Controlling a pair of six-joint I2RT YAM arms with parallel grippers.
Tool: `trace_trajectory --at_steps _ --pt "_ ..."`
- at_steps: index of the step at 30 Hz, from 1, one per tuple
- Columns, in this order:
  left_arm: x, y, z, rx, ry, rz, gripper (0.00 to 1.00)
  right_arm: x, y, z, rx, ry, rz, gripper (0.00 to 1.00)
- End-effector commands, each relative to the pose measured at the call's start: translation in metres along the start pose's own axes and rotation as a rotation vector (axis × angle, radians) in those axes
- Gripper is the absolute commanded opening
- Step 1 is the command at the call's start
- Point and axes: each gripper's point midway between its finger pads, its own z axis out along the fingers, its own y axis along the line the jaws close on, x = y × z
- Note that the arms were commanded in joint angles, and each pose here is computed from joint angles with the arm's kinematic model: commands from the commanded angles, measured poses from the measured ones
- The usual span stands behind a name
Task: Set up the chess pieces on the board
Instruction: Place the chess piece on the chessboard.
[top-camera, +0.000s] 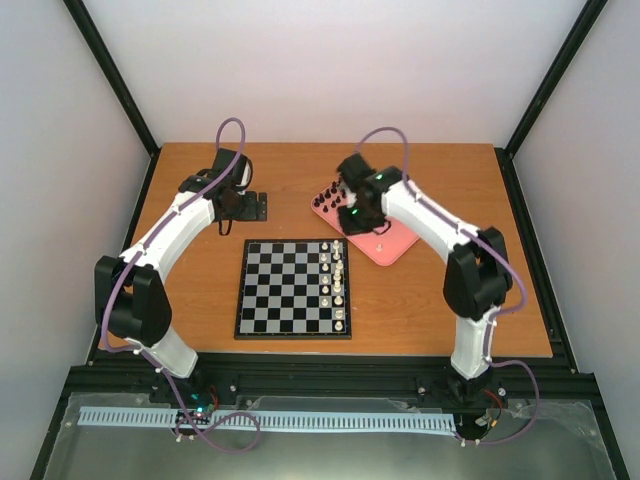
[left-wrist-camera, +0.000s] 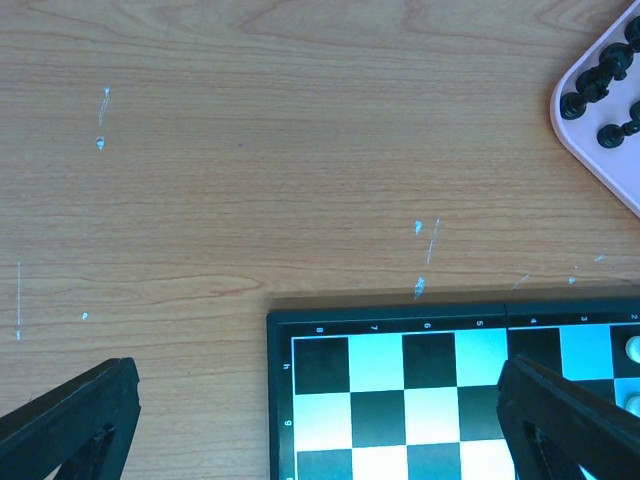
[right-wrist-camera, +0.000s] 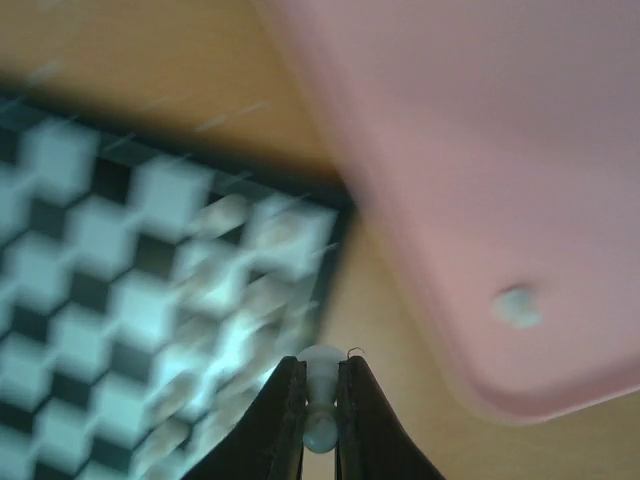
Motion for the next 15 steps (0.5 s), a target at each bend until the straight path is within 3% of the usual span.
trace_trajectory --at_steps 1,5,15 --pt "-0.017 0.002 -0.014 -0.016 -0.053 0.001 1.00 0.066 0.077 -0.035 -0.084 0.037 -0.200 0.03" --pt "-0.021 0.005 -0.019 -0.036 -0.069 -0.006 1.00 0.110 0.114 -0.042 -0.104 0.044 -0.278 0.03" --pt "-0.021 0.001 -0.028 0.007 -0.090 -0.055 1.00 0.172 0.141 -0.021 -0.054 0.072 -0.436 0.03"
